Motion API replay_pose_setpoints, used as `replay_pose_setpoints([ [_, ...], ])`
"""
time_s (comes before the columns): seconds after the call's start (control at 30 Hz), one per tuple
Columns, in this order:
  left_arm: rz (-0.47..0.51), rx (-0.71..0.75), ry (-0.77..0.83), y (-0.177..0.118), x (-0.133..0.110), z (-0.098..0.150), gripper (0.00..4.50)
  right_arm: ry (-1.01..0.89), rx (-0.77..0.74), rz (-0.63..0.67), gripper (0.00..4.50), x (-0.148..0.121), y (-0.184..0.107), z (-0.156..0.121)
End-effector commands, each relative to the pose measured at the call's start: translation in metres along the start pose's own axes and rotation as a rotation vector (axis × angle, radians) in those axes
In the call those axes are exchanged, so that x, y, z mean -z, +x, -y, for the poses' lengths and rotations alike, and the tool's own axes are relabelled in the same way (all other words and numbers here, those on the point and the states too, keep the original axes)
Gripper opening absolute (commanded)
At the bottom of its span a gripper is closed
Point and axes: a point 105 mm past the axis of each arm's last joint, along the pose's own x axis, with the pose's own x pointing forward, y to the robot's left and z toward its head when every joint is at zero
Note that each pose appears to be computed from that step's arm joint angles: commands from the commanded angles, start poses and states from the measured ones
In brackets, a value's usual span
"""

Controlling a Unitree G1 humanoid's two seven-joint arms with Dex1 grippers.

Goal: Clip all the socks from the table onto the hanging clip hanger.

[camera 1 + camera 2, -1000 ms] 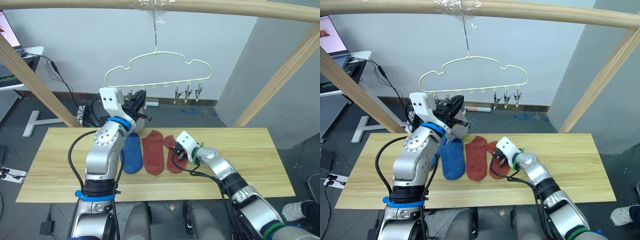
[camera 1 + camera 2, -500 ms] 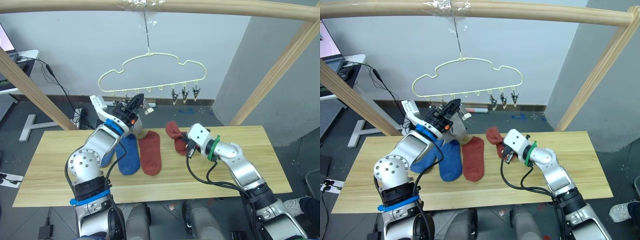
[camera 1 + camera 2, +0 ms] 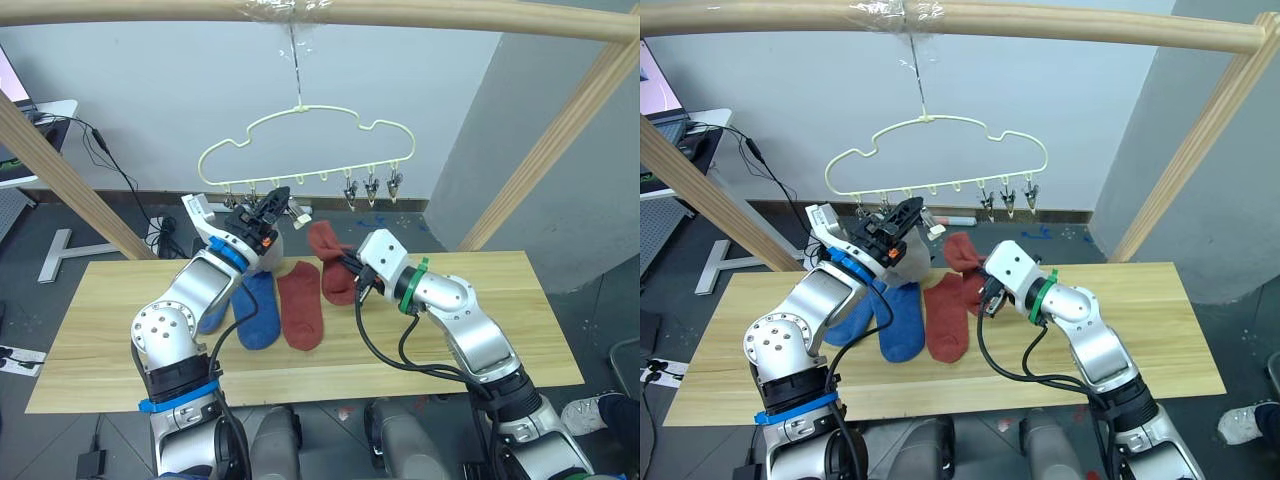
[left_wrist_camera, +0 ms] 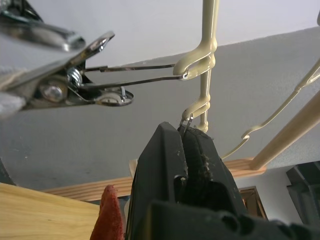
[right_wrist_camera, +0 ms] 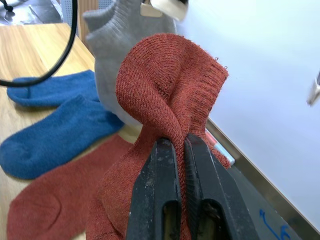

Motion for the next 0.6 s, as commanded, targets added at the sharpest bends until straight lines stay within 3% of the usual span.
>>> replay_pose_setpoints([
  [0.03,0.000,-0.021,-0.013,-0.004,-0.001,-0.006,0.00,-0.039,-0.011,0.082,0.04,-0.027,0.000,0.000],
  [0.6,0.009,-0.016,0.033,-0.004,0.000,-0.004,0.00,-0.039,-0.074,0.150,0.04,-0.054,0.015,-0.008],
])
